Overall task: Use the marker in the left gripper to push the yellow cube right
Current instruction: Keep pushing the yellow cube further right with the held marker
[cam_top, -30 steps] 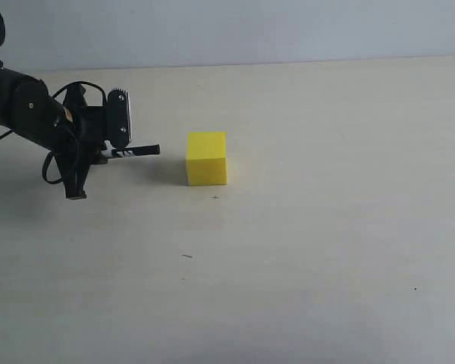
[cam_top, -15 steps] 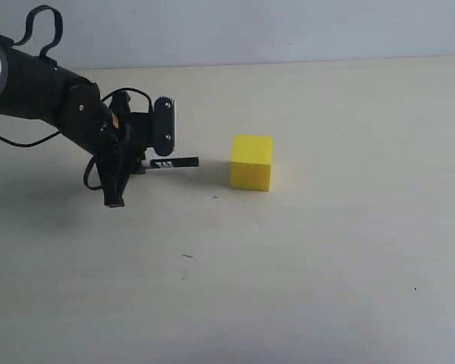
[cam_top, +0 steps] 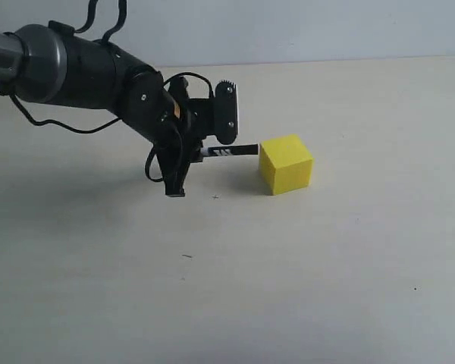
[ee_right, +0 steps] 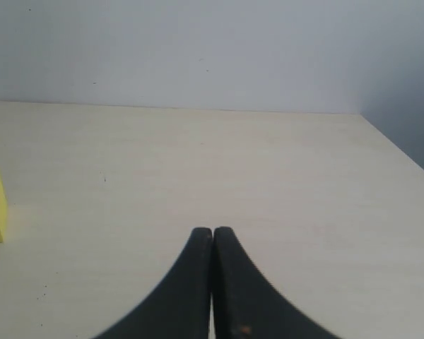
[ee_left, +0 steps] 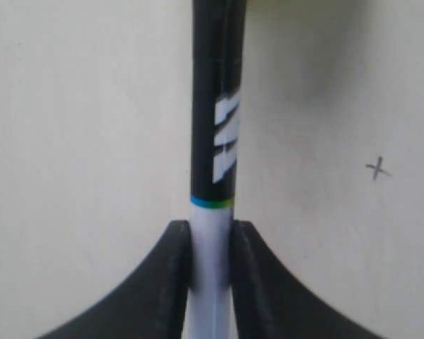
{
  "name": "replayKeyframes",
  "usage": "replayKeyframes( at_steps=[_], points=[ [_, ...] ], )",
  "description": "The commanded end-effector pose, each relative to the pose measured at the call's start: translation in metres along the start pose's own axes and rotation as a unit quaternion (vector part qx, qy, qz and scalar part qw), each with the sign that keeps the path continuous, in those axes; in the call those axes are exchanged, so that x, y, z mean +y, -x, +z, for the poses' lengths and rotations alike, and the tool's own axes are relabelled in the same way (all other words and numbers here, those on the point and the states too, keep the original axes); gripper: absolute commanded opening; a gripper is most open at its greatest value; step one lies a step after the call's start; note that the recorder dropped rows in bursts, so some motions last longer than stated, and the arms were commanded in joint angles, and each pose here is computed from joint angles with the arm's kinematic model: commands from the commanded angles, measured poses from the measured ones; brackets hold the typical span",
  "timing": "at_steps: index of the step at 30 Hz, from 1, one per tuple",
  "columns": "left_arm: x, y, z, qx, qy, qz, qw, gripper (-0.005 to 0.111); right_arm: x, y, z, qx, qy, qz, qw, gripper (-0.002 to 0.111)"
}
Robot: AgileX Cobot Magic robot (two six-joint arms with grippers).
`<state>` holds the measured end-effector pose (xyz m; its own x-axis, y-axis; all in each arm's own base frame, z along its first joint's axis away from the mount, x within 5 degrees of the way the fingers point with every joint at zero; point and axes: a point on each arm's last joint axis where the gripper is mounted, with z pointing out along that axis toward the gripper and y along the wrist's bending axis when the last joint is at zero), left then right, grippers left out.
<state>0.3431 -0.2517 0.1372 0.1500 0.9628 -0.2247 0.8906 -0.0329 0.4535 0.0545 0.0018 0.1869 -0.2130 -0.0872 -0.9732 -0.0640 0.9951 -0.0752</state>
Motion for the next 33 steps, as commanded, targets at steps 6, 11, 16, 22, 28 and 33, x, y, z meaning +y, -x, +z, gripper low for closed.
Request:
replayKeyframes(
  at_steps=[6, 11, 16, 22, 28, 33],
  points=[
    [0.005, -0.036, -0.002, 0.067, -0.058, -0.048, 0.995, 0.000, 0.000, 0.000, 0.000, -0.007, -0.003, 0.000, 1.000, 0.000],
    [0.004, -0.011, 0.000, 0.021, -0.015, -0.025, 0.999, 0.000, 0.000, 0.000, 0.000, -0.007, -0.003, 0.000, 1.000, 0.000],
    [0.003, 0.029, -0.002, -0.041, 0.034, 0.007, 0.999, 0.000, 0.000, 0.000, 0.000, -0.007, -0.003, 0.000, 1.000, 0.000],
    [0.007, 0.020, -0.003, -0.014, 0.011, -0.015, 1.000, 0.000, 0.000, 0.000, 0.000, -0.007, -0.003, 0.000, 1.000, 0.000],
    [0.010, -0.016, -0.003, 0.055, -0.048, -0.061, 0.995, 0.000, 0.000, 0.000, 0.000, -0.007, -0.003, 0.000, 1.000, 0.000],
    [0.008, -0.021, -0.002, 0.068, -0.061, -0.075, 0.993, 0.000, 0.000, 0.000, 0.000, -0.007, -0.003, 0.000, 1.000, 0.000]
  ],
)
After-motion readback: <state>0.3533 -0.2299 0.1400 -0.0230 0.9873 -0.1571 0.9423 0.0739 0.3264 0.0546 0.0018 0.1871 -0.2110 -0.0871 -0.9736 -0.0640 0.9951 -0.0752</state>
